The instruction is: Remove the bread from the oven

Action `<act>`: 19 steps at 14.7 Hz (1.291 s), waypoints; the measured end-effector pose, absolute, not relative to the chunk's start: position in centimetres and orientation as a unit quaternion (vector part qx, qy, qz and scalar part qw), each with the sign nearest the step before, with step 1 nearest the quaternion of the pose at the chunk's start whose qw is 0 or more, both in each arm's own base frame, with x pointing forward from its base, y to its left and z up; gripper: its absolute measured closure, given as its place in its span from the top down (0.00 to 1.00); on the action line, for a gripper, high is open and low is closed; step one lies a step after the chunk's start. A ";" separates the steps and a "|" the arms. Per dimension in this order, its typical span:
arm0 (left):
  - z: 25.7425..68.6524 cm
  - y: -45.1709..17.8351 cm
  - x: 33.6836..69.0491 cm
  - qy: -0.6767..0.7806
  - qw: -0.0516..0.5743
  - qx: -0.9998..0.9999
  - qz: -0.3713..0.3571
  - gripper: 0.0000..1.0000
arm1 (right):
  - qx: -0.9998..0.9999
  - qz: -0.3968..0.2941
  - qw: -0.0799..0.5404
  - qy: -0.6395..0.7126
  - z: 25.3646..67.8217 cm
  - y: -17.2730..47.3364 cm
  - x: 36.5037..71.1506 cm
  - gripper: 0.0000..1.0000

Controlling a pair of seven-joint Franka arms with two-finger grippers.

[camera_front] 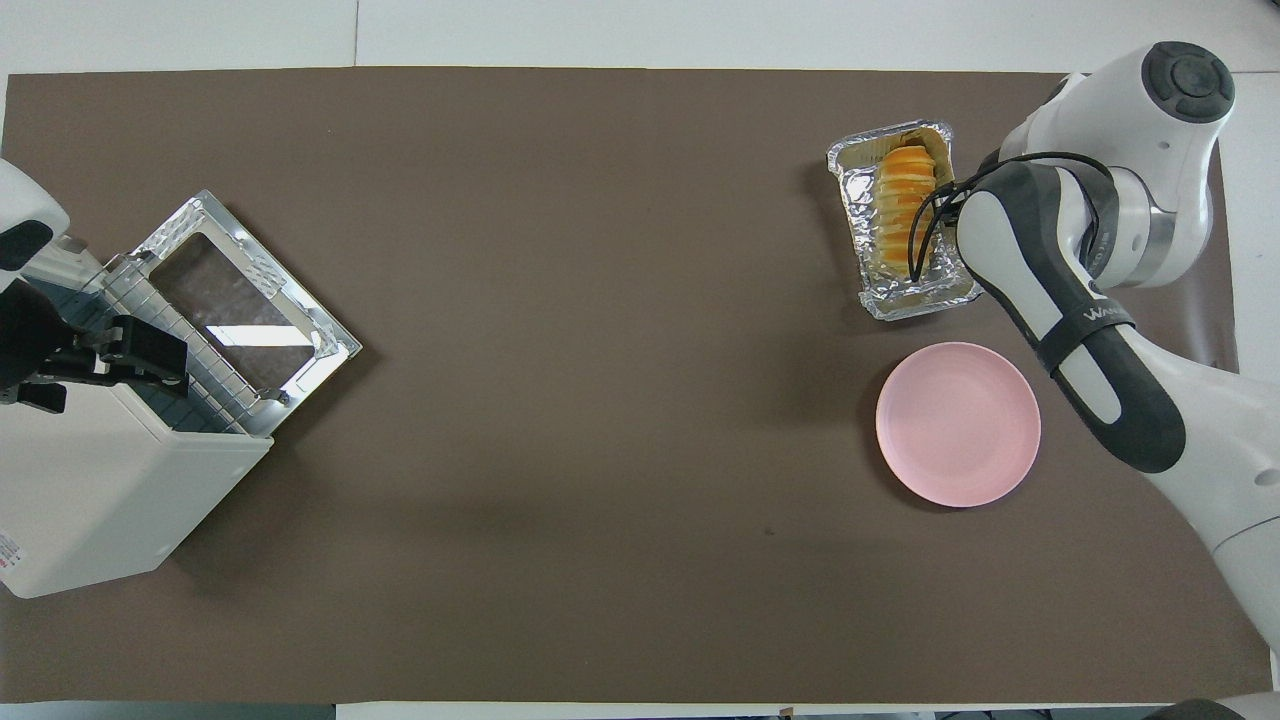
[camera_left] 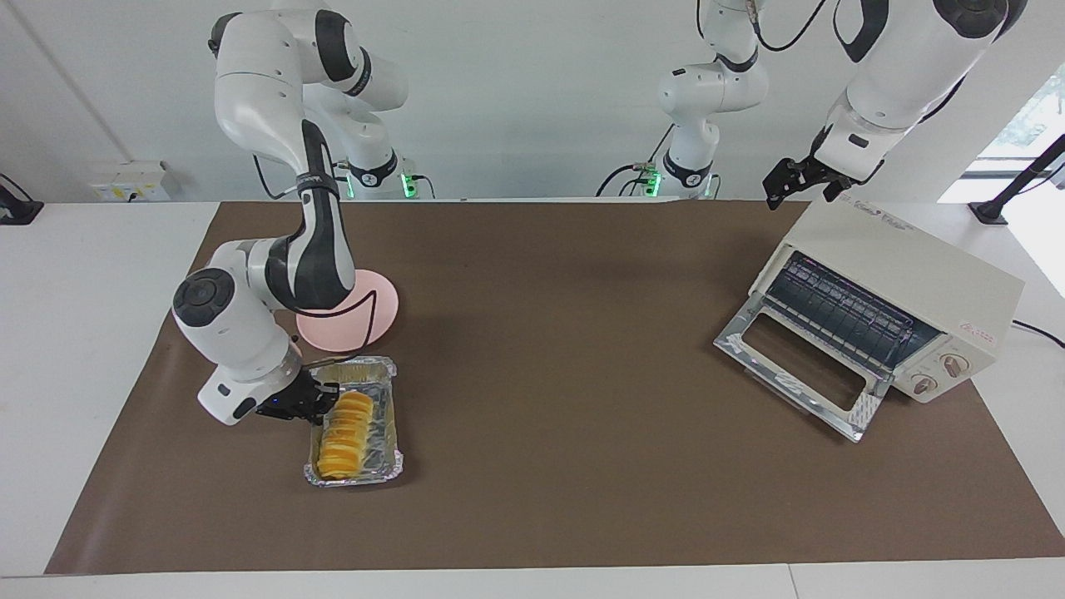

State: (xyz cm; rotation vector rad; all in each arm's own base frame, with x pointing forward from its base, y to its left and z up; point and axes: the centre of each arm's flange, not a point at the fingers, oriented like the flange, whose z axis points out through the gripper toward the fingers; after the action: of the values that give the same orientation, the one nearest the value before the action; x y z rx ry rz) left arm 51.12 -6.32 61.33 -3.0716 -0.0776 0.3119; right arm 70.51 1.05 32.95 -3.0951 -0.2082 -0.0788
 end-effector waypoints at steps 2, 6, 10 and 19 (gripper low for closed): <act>61.3 -6.3 51.1 -0.025 0.027 -0.994 0.101 1.00 | -0.997 -0.021 0.015 -0.077 32.5 1.1 70.3 0.16; 61.3 -6.3 51.1 -0.025 0.027 -0.994 0.101 1.00 | -0.992 0.021 -0.009 -0.126 33.0 0.9 69.3 0.59; 61.3 -6.3 51.1 -0.025 0.027 -0.994 0.101 1.00 | -0.991 0.018 -0.011 -0.129 36.9 2.0 69.5 0.99; 61.3 -6.3 51.1 -0.025 0.027 -0.994 0.101 1.00 | -0.997 -0.007 -0.034 -0.064 34.0 8.1 70.3 1.00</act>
State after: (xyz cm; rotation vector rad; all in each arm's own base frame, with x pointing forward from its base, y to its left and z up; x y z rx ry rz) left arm 51.12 -6.32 61.33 -3.0716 -0.0776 0.3119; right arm 70.35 8.09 33.96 -3.2038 -0.2057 -0.0229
